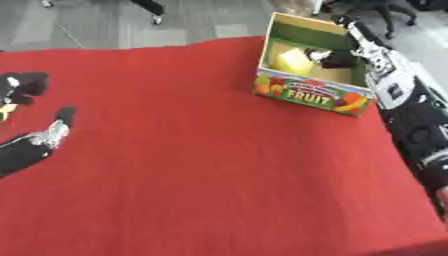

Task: Pick up the objects with one hand, pass them to the other hand, and then place them into the box on the other side of the table.

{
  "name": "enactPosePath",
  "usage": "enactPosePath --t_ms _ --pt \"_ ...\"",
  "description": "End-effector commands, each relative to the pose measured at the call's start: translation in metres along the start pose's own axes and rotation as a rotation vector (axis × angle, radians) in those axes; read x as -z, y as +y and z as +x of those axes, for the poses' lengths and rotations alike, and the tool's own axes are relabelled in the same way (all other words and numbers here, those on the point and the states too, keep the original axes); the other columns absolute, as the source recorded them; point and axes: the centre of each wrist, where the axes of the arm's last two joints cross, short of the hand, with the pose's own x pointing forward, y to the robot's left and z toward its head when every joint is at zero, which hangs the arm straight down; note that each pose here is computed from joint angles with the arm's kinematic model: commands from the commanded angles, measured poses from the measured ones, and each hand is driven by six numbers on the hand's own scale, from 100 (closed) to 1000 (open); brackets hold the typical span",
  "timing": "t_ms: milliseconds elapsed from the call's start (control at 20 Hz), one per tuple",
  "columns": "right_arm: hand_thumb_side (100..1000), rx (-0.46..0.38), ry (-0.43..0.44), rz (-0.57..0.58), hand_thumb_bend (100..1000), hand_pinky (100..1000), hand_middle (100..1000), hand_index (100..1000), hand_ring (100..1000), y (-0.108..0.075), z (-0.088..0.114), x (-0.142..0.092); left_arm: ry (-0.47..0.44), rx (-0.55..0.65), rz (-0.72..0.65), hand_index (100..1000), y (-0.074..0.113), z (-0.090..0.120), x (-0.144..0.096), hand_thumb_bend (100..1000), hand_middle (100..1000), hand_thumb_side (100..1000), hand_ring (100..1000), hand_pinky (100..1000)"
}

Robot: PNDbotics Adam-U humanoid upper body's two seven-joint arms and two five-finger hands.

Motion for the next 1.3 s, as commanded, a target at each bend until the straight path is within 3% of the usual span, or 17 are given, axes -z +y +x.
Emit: enactPosePath --t_ms 50,300,450,850,1300 --pt "478 0.084 -0.051 -0.054 101 918 913 958 974 -0.029 0.011 -0.002 -0.007 0.023 0.037 827 0.013 0.001 0.003 328 693 468 739 739" --pt "534 0.293 -0.146 -0.054 100 928 909 946 976 -0.041 0.031 -0.013 0.016 0.049 0.069 828 0.033 -0.004 0.006 326 694 461 739 740" --pt "511 0.365 -0.202 -0.052 100 928 908 945 975 -0.047 0.042 -0.021 0.045 0.076 0.067 833 0.051 -0.01 0.006 323 699 467 742 743" --pt "433 0.452 -0.346 -0.051 100 926 895 940 965 -0.059 0.074 -0.045 0.103 0.194 0.065 834 0.103 -0.02 0.011 365 712 421 752 755" --pt "419 0.484 -0.409 -0.023 100 923 884 936 953 -0.064 0.09 -0.058 0.246 0.291 -0.002 836 0.133 -0.052 0.021 390 725 444 762 765"
